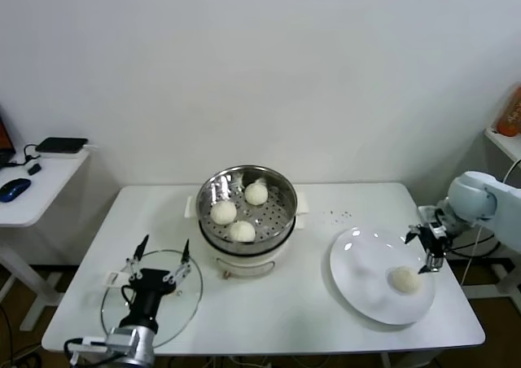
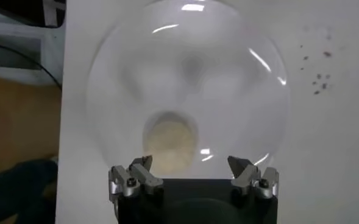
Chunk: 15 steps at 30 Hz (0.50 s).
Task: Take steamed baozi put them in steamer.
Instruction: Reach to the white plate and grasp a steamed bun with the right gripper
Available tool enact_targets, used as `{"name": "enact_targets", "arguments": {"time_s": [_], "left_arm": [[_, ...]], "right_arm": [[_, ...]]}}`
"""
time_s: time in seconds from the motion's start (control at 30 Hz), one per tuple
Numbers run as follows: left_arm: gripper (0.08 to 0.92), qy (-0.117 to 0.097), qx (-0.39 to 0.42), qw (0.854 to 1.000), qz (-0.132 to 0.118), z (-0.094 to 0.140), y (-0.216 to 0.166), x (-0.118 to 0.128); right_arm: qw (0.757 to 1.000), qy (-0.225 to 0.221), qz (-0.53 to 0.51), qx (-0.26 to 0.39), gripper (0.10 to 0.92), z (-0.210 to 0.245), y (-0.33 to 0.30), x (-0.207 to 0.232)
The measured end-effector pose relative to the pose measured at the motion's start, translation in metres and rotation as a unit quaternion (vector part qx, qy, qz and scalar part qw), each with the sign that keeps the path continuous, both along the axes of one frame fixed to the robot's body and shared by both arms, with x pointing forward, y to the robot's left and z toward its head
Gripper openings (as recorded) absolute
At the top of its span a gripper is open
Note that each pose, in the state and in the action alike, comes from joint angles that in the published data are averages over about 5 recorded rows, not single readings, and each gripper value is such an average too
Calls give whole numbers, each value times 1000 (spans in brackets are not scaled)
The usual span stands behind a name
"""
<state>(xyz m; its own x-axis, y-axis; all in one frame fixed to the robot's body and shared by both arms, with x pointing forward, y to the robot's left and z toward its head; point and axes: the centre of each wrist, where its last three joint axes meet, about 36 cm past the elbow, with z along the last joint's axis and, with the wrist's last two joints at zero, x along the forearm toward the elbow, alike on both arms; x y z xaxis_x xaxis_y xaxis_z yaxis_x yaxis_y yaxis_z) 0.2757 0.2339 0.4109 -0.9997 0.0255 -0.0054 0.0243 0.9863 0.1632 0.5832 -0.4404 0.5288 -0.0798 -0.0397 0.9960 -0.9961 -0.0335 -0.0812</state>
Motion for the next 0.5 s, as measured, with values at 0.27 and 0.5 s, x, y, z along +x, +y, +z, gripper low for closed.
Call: {"name": "enact_targets", "arguments": {"time_s": [0.27, 0.5], "left_arm": [[823, 1, 3, 1000, 5, 0, 2, -1], [823, 1, 3, 1000, 7, 0, 3, -2]], "right_arm": [[1000, 20, -8, -4, 823, -32, -3, -3], [1000, 27, -11, -4, 823, -53, -1, -2]]}}
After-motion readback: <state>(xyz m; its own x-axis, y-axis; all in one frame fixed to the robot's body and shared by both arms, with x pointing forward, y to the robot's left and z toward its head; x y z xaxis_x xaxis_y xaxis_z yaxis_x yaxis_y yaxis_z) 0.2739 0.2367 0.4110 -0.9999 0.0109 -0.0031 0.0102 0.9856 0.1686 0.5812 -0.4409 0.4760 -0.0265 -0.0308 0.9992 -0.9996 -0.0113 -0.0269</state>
